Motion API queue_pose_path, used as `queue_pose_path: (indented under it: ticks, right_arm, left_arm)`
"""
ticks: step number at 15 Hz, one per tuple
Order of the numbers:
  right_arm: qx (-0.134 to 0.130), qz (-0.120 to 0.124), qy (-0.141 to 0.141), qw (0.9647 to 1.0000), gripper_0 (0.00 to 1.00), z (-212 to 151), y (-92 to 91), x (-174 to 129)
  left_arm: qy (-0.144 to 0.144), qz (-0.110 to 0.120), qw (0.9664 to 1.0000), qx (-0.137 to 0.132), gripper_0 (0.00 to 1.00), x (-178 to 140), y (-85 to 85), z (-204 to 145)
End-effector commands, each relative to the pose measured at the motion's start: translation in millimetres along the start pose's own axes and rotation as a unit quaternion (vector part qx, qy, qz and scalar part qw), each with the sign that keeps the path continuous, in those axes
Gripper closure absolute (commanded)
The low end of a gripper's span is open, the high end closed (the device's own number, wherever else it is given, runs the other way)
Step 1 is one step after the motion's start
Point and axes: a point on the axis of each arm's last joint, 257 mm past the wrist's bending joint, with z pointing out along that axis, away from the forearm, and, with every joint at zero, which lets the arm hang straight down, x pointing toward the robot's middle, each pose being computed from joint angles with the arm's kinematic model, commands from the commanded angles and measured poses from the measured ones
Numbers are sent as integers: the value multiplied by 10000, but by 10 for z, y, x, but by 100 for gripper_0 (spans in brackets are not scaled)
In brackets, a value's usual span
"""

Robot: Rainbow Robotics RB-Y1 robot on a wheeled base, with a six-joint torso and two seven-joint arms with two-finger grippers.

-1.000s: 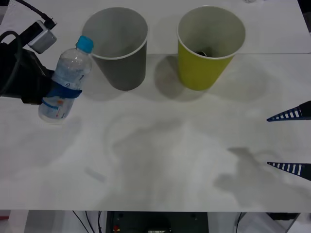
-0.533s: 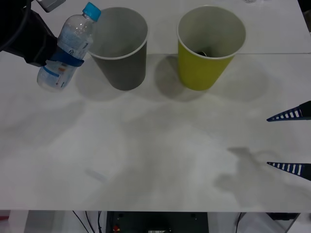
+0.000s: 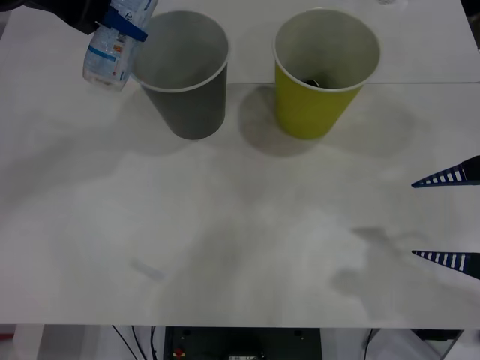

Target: Put the can into the green bin and the plastic bottle into the gray bin

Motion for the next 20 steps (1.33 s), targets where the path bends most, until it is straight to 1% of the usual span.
queue_pose_path:
  ticks: [1,3,5,8,10,11,12,13,14,17,20]
  right_arm:
    - [0,0,0,10000,0,0,0,0]
    - [0,0,0,10000,0,0,0,0]
    - [0,0,0,10000,0,0,0,0]
    - [0,0,0,10000,0,0,0,0]
    - [0,0,0,10000,0,0,0,0]
    - [0,0,0,10000,0,0,0,0]
    - [0,0,0,10000,0,0,0,0]
    - [0,0,0,10000,0,0,0,0]
    - [0,0,0,10000,0,0,0,0]
    - [0,0,0,10000,0,0,0,0]
    - [0,0,0,10000,0,0,0,0]
  left_arm:
    - [-53,-115,9998,-123,100,-245,101,155]
    - [-27,-133,9998,-156,100,-419,106,265]
    - [-12,-113,9999,-93,100,-541,31,388]
    - [-4,-19,10000,-8,100,-618,-65,525]
    - [-15,27,10000,7,99,-645,-98,542]
    - [-11,39,10000,6,94,-640,-103,546]
    - [-18,77,10000,15,82,-654,-122,546]
    - [-13,103,9999,17,37,-646,-120,551]
    - [-25,144,9999,15,0,-655,-126,545]
    - [-39,159,9999,48,0,-643,-130,486]
    - [89,247,9996,119,0,-466,-135,302]
